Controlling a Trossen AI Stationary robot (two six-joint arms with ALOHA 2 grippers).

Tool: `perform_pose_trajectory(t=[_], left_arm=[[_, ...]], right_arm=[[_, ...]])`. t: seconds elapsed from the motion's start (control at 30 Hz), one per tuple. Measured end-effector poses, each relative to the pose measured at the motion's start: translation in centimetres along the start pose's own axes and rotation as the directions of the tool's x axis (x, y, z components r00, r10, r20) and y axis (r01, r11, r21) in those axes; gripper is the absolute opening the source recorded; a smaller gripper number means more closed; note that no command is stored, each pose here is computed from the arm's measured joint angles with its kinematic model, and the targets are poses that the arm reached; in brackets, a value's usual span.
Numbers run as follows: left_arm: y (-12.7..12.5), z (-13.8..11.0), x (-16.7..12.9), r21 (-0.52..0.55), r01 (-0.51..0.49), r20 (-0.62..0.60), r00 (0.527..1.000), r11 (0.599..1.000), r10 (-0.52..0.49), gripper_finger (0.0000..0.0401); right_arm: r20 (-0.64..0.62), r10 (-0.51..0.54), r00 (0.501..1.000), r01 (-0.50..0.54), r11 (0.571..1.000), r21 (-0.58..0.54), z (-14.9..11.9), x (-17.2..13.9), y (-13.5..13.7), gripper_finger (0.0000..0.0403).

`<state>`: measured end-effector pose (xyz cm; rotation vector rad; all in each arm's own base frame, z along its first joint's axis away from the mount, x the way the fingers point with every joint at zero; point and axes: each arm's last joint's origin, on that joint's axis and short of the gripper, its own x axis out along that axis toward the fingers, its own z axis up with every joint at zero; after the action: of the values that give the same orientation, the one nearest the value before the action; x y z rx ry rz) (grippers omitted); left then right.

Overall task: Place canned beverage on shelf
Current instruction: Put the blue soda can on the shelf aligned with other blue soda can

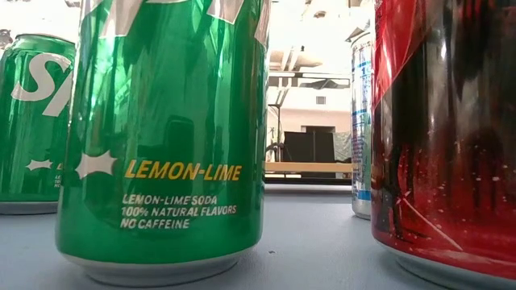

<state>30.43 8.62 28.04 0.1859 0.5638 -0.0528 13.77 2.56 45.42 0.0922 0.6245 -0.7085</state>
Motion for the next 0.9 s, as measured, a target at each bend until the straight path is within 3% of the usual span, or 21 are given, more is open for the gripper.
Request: perform_pose_trajectory(t=[0.9], left_arm=[[0.36,0.72,-0.13,-0.054,0.047,0.102,0.994,0.997,-0.041,0.0229]], right_arm=[[-0.002,-0.003,1.0,0.003,1.0,-0.005,-0.04,0.0,-0.04,0.0317]])
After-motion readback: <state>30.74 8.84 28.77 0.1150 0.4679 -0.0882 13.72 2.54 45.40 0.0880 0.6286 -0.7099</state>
